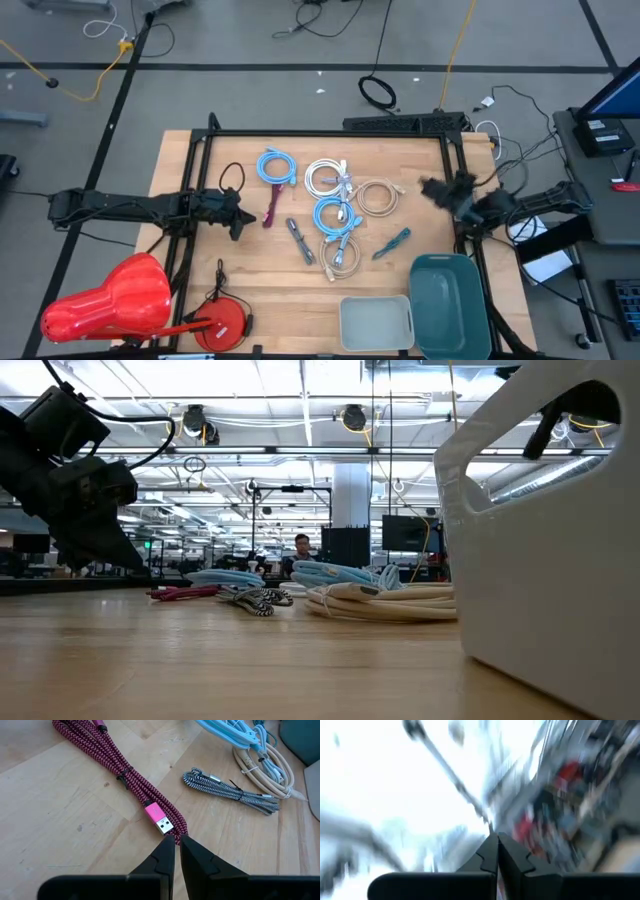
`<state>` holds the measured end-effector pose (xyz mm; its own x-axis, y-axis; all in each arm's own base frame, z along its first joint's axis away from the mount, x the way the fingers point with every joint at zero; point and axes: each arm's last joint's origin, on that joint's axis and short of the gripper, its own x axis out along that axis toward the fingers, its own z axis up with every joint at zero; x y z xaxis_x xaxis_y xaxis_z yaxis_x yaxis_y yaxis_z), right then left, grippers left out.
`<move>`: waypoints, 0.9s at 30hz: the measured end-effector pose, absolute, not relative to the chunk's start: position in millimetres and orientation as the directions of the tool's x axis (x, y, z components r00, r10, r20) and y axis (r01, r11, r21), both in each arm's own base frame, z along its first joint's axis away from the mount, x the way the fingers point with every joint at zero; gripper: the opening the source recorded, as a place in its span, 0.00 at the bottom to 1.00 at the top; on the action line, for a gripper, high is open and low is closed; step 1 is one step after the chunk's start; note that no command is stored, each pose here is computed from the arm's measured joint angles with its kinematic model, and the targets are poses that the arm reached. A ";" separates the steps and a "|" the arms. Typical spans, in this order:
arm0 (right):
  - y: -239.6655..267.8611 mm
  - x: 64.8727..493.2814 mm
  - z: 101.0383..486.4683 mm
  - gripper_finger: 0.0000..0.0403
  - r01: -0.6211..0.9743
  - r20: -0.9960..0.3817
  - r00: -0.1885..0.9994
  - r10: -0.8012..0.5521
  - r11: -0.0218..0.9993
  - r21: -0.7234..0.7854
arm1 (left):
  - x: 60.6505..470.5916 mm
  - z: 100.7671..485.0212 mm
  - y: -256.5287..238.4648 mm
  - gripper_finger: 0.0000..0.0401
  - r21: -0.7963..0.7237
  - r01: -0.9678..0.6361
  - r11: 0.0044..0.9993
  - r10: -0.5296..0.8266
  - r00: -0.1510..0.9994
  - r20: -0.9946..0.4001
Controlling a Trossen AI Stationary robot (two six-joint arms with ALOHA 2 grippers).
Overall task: Pick & Place USB Port
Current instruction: Put the top left HDMI cable into the blue bin
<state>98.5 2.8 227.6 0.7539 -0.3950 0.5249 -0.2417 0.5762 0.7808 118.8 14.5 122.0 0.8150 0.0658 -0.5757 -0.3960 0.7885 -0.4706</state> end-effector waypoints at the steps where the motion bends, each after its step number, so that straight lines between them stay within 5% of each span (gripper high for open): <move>1: 0.1 95.2 231.8 0.00 -0.259 0.541 0.702 -0.463 0.541 0.800 | 118.8 122.0 14.6 0.08 -0.471 -0.396 0.788 0.066 0.815 -0.576; 5: -7.3 88.0 258.5 0.00 -0.338 0.560 0.554 -0.616 0.448 0.827 | 118.8 121.9 14.6 0.08 -0.470 -0.396 0.788 0.066 0.815 -0.576; 8: -8.4 86.5 293.9 0.00 -0.354 0.637 0.523 -0.566 0.536 0.766 | 118.8 122.0 14.6 0.08 -0.470 -0.396 0.788 0.066 0.815 -0.576; 12: -1.5 100.0 338.3 0.00 -0.219 0.699 0.659 -0.276 0.819 0.530 | 118.8 122.0 14.6 0.08 -0.471 -0.396 0.788 0.066 0.815 -0.576; 15: 4.5 113.8 361.0 0.00 -0.126 0.573 0.814 -0.090 0.937 0.327 | 118.8 122.0 14.5 0.08 -0.470 -0.396 0.789 0.066 0.815 -0.576; 19: 7.6 137.7 363.3 0.00 -0.076 0.378 0.925 -0.044 0.952 0.297 | 118.8 122.0 14.5 0.08 -0.471 -0.396 0.789 0.065 0.815 -0.576; 27: 11.0 174.0 347.3 0.00 -0.099 0.277 0.960 -0.026 0.899 0.427 | 118.8 122.0 14.6 0.08 -0.471 -0.396 0.788 0.066 0.815 -0.575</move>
